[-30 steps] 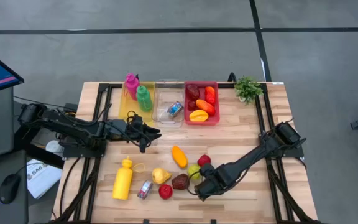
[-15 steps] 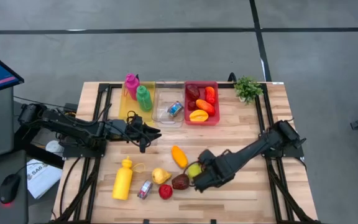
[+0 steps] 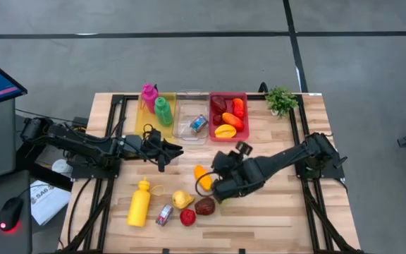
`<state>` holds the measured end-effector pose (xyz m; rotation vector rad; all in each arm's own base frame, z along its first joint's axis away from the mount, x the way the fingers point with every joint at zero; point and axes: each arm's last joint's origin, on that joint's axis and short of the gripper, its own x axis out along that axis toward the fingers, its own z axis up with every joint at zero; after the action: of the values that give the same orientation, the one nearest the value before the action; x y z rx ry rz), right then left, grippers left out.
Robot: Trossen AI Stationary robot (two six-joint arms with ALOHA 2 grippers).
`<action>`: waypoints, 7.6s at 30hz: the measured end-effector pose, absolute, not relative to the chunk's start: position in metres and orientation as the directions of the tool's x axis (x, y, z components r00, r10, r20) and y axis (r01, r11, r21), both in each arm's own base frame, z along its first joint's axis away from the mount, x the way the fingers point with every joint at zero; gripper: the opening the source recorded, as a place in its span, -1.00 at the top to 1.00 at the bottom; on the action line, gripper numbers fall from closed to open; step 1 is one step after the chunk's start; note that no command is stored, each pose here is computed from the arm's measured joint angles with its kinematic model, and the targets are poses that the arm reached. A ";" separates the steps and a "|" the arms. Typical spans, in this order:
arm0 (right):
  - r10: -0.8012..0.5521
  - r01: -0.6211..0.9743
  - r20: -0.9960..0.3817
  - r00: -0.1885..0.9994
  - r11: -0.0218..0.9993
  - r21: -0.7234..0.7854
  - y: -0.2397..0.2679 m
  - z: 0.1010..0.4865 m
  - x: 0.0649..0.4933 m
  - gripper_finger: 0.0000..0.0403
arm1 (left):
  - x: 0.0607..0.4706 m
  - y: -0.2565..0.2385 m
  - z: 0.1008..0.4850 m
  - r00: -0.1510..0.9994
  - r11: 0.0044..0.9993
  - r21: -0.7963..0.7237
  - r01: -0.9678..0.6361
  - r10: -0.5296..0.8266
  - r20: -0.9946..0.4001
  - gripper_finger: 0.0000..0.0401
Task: Pick & Place Food Item
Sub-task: Put the blue tuna can into the transparent bin
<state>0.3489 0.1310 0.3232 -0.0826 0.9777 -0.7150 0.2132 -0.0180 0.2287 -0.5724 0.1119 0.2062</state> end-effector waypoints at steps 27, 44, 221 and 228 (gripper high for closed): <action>-0.762 0.165 -0.385 0.521 0.532 -0.830 0.073 0.349 0.409 0.43 | 0.214 -0.013 0.249 0.933 0.106 -0.994 0.009 0.357 0.047 0.44; -0.750 -0.046 -0.384 0.538 0.429 -0.902 0.073 0.336 0.425 0.43 | 0.213 -0.012 0.261 0.918 0.086 -0.985 0.147 0.358 0.168 0.09; -0.761 0.627 -0.425 0.490 0.647 -0.435 0.059 0.430 0.289 0.99 | 0.260 0.035 0.198 0.685 0.430 -0.580 -0.692 0.643 -0.342 0.32; -0.770 0.626 -0.437 0.464 0.635 -0.453 0.053 0.427 0.292 0.98 | 0.257 0.035 0.192 0.619 0.439 -0.453 -0.776 0.669 -0.412 0.32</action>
<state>0.2919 0.0531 0.4271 -0.2425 0.6613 -0.8677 0.2566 0.0354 0.1923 -0.6590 0.1812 0.9035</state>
